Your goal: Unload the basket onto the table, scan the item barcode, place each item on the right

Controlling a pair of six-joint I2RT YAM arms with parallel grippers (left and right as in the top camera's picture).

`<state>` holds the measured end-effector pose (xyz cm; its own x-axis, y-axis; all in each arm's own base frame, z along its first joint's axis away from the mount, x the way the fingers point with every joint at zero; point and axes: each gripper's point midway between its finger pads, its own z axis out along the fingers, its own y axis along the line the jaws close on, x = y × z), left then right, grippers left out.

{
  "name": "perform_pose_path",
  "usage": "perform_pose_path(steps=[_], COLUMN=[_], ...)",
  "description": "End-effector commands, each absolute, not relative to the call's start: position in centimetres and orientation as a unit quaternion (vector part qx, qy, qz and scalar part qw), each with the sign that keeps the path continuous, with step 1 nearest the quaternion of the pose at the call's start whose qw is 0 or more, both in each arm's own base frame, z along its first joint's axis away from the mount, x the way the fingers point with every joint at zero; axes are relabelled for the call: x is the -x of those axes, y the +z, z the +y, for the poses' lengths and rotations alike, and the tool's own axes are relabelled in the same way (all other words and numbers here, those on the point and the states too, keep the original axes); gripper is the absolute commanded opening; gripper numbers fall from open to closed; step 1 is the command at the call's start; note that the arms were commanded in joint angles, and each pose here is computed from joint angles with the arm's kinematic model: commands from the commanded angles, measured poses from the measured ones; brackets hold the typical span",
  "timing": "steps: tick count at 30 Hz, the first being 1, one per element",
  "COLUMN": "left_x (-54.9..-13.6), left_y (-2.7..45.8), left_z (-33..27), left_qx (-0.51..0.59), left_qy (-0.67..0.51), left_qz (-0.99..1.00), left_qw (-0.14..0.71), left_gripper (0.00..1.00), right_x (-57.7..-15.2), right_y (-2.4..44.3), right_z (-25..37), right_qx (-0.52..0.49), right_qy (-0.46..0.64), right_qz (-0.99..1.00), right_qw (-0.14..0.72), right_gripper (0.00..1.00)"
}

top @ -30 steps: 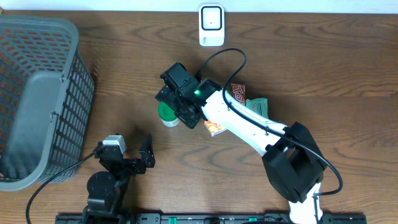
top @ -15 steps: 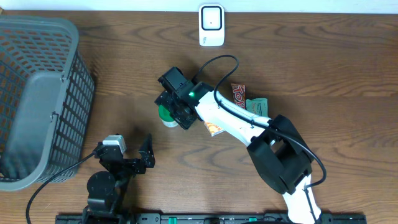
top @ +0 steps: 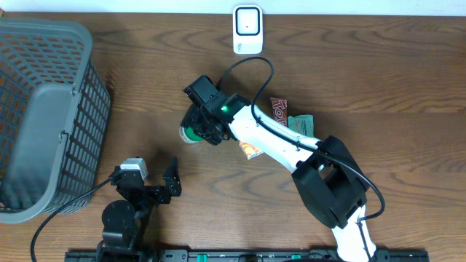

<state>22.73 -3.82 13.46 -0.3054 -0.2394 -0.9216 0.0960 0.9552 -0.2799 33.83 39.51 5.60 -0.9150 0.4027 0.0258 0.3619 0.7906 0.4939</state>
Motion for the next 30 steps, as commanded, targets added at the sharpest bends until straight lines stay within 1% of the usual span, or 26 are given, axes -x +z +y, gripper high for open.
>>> perform_pose_path(steps=[1, 5, 10, 13, 18, 21, 25, 26, 28, 30], left_x=[-22.5, -22.5, -22.5, -22.5, -22.5, -22.5, -22.5, -22.5, -22.5, -22.5], left_y=[12.2, 12.2, 12.2, 12.2, 12.2, 12.2, 12.2, 12.2, 12.2, 12.2], left_z=[-4.0, -4.0, -4.0, -4.0, -4.0, -4.0, -4.0, -4.0, -4.0, -4.0], left_qx=[0.047, 0.047, 0.047, 0.047, 0.047, 0.047, 0.047, 0.047, 0.047, 0.047], left_qy=[-0.147, -0.147, -0.147, -0.147, -0.147, -0.147, -0.147, -0.147, -0.147, -0.147], left_qz=[0.807, 0.807, 0.807, 0.807, 0.807, 0.807, 0.807, 0.807, 0.807, 0.807], left_qw=[0.57, 0.57, 0.57, 0.57, 0.57, 0.57, 0.57, 0.57, 0.57, 0.57], left_gripper=[0.98, 0.98, 0.98, 0.98, 0.98, 0.98, 0.98, 0.98, 0.98, 0.98], right_x=[-34.0, -34.5, -35.4, -36.4, -38.2, -39.0, -39.3, -39.5, -39.9, -40.2], right_y=[4.5, 4.4, 4.3, 5.2, 8.3, 8.9, 8.4, 8.4, 8.5, 8.6], right_z=[38.7, 37.3, 34.4, 32.6, 29.1, 26.9, 24.7, 24.0, 23.1, 22.8], right_qx=[-0.113, -0.044, 0.01, 0.044, 0.118, 0.153, 0.194, 0.202, 0.209, 0.214], right_qy=[0.233, 0.223, 0.196, 0.185, 0.161, 0.118, 0.05, 0.027, -0.01, -0.027], right_qz=[0.964, 0.972, 0.978, 0.979, 0.975, 0.975, 0.973, 0.972, 0.969, 0.967], right_qw=[0.059, 0.064, 0.066, 0.074, 0.096, 0.107, 0.116, 0.12, 0.13, 0.137], right_gripper=[0.61, 0.61, 0.59, 0.6, 0.62, 0.64, 0.65, 0.68, 0.8, 0.89])
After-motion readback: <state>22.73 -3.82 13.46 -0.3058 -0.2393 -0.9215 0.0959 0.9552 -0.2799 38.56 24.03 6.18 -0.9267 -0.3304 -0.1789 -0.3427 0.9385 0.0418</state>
